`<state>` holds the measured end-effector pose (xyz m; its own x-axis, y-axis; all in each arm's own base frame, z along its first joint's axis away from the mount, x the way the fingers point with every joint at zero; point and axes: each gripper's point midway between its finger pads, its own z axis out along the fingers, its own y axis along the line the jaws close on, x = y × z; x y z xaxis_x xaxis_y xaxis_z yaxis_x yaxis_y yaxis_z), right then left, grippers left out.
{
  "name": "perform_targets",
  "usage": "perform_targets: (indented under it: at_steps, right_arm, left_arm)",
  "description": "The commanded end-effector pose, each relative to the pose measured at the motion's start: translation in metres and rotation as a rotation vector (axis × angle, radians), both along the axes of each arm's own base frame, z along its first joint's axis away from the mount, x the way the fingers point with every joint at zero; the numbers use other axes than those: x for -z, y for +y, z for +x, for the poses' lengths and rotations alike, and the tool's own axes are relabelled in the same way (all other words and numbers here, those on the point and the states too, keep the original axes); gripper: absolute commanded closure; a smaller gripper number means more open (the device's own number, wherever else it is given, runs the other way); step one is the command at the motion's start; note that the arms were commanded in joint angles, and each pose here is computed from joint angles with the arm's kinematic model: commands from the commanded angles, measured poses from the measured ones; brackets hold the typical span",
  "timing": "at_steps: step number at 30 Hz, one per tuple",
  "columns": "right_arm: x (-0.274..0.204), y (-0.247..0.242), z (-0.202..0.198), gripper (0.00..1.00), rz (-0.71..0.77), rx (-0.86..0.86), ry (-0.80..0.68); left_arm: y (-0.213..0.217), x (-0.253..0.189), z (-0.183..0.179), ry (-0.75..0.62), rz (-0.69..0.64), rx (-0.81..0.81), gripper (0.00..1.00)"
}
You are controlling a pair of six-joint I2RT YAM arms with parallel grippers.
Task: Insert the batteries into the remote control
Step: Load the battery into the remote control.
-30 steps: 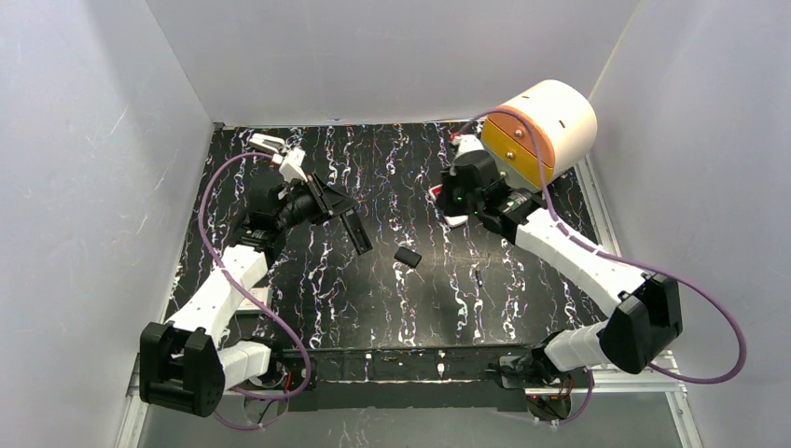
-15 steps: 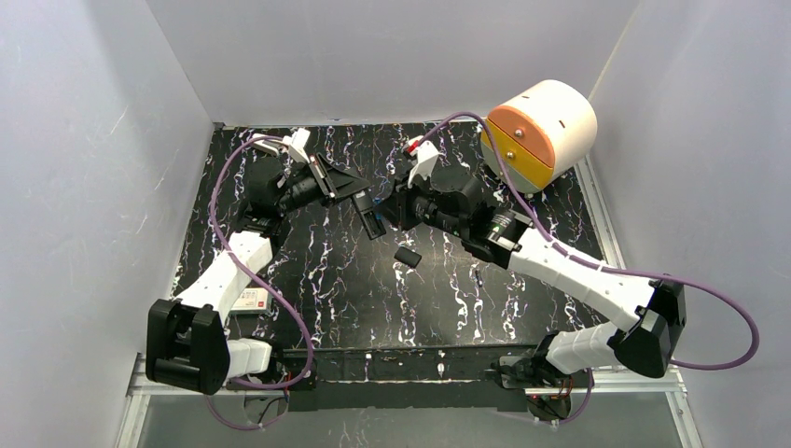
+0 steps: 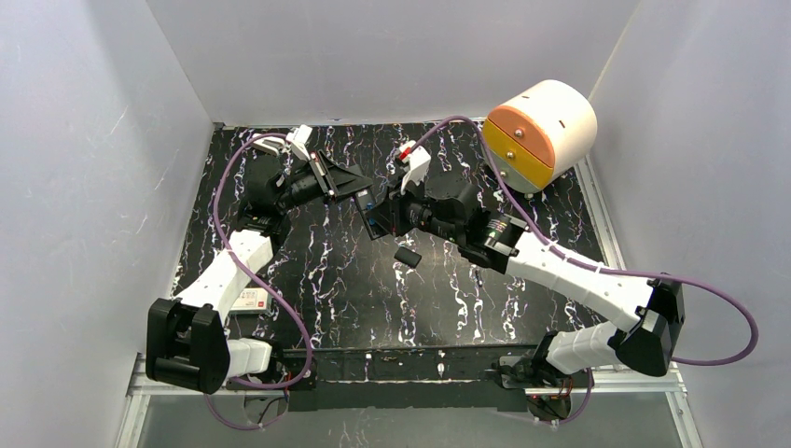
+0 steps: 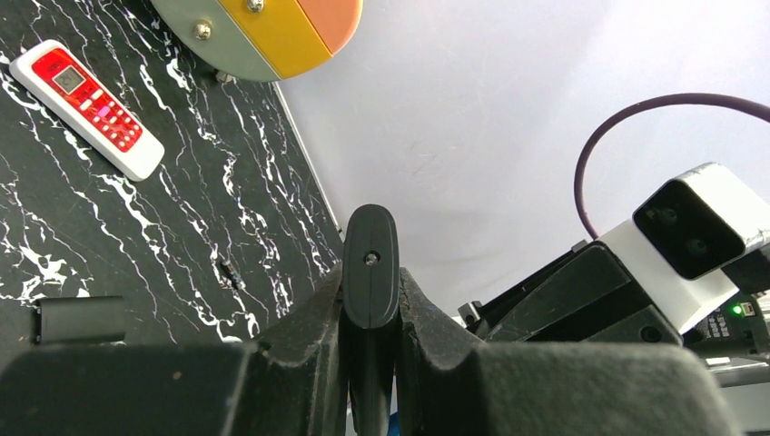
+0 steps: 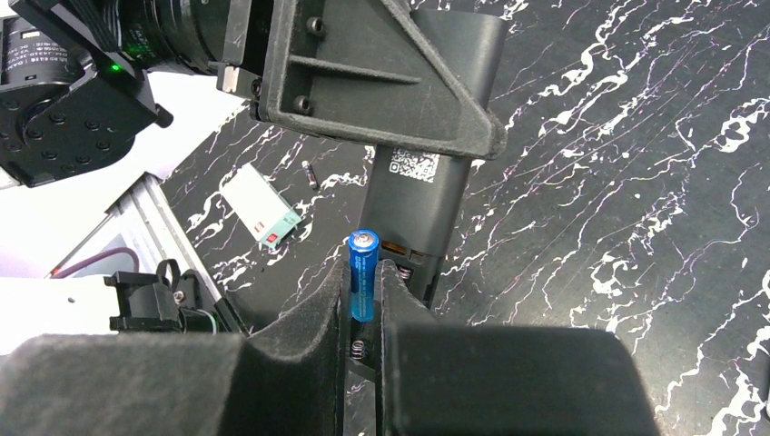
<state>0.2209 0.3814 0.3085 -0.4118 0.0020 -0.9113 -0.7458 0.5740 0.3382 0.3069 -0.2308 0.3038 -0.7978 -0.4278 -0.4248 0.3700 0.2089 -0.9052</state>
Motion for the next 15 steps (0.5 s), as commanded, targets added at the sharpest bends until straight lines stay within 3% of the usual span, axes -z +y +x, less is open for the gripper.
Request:
perform_targets:
  at_steps: [1, 15]
  right_arm:
    - [-0.018, 0.006, 0.0, 0.93, 0.037, 0.0, -0.043]
    - [0.001, 0.0, -0.006, 0.93, -0.017, 0.012, 0.002]
  left_arm:
    - [-0.001, -0.031, -0.005, -0.076, -0.034, 0.016, 1.0]
    - [0.0, -0.038, -0.003, -0.098, -0.05, -0.008, 1.0]
